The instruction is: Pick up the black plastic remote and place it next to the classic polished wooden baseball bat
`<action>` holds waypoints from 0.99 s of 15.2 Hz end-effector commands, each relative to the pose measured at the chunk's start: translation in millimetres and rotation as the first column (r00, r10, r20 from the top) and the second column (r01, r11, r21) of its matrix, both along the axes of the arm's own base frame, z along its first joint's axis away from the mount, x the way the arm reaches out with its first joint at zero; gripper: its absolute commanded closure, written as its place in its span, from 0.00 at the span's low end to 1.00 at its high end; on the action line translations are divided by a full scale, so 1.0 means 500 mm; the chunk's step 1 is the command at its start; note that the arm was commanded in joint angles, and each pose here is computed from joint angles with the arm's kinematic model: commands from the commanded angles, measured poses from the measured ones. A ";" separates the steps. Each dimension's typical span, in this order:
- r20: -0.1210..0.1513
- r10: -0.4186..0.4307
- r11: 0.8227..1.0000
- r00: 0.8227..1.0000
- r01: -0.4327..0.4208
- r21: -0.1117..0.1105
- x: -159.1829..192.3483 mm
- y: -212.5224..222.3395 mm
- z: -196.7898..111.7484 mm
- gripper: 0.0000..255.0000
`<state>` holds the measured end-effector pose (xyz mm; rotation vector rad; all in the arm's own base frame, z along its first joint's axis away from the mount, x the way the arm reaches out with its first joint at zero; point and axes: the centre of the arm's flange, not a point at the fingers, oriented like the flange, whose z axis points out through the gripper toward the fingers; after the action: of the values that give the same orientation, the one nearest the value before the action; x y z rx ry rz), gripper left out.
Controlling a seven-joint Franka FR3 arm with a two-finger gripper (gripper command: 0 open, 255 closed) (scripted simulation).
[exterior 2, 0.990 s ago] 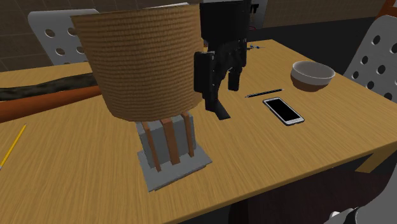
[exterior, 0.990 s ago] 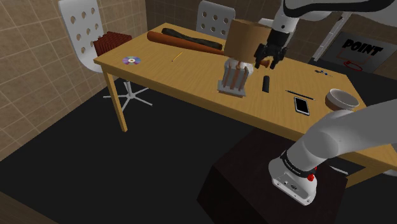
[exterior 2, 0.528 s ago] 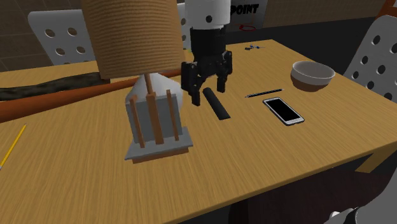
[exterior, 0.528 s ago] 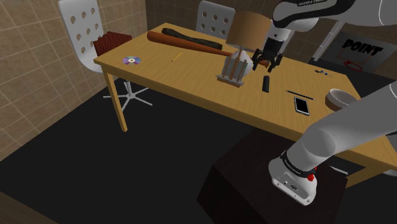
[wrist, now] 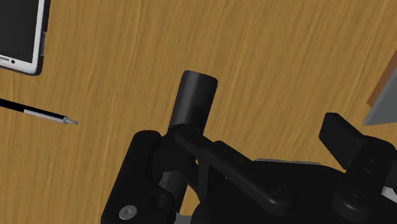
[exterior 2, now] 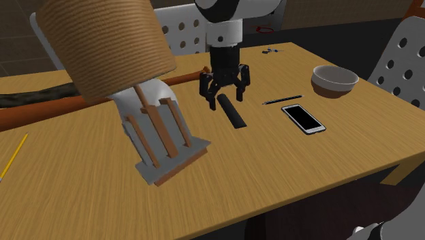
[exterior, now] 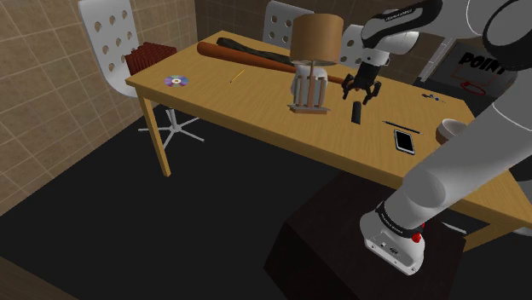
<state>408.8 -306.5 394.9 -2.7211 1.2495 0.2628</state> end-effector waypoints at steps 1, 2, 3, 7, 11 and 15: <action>-0.005 -0.060 0.998 0.998 0.060 -0.001 -0.004 -0.049 -0.021 0.00; -0.008 -0.090 0.996 0.996 0.090 -0.001 -0.007 -0.073 -0.034 0.00; -0.011 -0.119 0.993 0.993 0.119 -0.001 -0.011 -0.097 -0.047 0.00; -0.021 -0.234 0.972 0.972 0.234 -0.003 -0.033 -0.189 -0.096 0.00; -0.021 -0.234 0.972 0.972 0.234 -0.003 -0.036 -0.180 -0.137 0.00; -0.021 -0.234 0.972 0.972 0.234 -0.003 -0.039 -0.172 -0.174 0.00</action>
<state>389.5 -394.5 312.5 -2.5440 1.5592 0.2642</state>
